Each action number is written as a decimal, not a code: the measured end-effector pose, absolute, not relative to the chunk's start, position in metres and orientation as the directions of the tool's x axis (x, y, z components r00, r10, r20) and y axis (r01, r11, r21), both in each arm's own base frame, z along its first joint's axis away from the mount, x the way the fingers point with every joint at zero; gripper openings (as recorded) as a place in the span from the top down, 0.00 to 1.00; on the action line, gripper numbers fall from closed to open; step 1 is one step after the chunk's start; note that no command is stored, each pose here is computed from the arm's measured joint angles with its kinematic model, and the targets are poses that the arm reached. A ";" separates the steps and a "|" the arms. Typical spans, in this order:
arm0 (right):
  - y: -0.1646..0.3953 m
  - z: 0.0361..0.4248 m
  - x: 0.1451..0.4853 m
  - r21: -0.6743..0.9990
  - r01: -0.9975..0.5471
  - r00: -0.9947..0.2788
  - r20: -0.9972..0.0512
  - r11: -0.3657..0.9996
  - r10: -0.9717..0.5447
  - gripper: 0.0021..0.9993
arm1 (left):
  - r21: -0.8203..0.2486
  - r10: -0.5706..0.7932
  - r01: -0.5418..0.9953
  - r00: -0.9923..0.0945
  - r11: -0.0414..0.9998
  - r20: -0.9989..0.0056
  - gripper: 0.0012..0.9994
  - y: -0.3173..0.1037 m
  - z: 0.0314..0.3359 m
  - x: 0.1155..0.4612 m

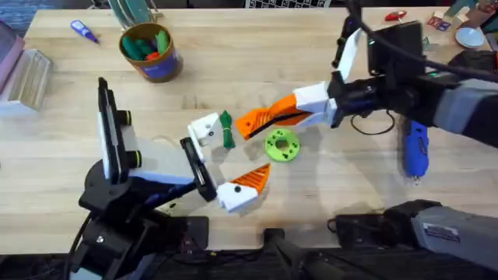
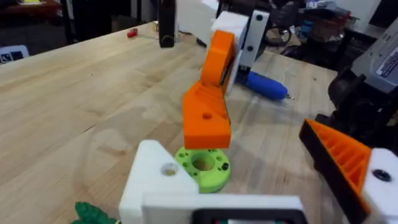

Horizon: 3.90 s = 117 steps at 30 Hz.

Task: Pick up the gripper from the table and insert it into the empty holder that is missing its gripper. Then pick up a screw, insert it into the mounting hole, and use the screwdriver to tighten it. Finally, clean up the table by picking up the vegetable and placing it into the bucket.

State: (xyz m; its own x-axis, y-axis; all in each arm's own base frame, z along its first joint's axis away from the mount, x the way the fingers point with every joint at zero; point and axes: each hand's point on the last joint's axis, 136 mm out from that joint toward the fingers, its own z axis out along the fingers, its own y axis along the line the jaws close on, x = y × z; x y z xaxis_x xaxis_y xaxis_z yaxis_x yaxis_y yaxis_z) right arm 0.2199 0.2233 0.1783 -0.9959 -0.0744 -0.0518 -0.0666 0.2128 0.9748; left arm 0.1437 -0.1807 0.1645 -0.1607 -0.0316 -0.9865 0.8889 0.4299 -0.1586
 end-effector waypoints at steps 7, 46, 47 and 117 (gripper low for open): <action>0.239 0.162 0.212 0.977 0.005 -0.990 0.034 0.214 -0.136 0.99 | -0.158 -0.032 0.889 -0.160 0.430 -0.987 0.01 -0.181 0.165 0.144; 0.331 0.173 0.234 0.946 -0.086 -0.991 -0.114 0.313 0.071 0.99 | -0.173 -0.064 0.797 -0.167 0.578 -0.984 0.01 -0.163 0.164 0.170; 0.331 0.172 0.234 0.945 -0.086 -0.991 -0.115 0.316 0.075 0.99 | -0.176 -0.065 0.796 -0.169 0.580 -0.983 0.01 -0.163 0.164 0.171; 0.196 0.064 0.178 0.236 -0.607 -0.792 -0.252 0.758 -0.556 0.54 | -0.161 -0.032 0.886 -0.164 0.434 -0.986 0.01 -0.180 0.164 0.145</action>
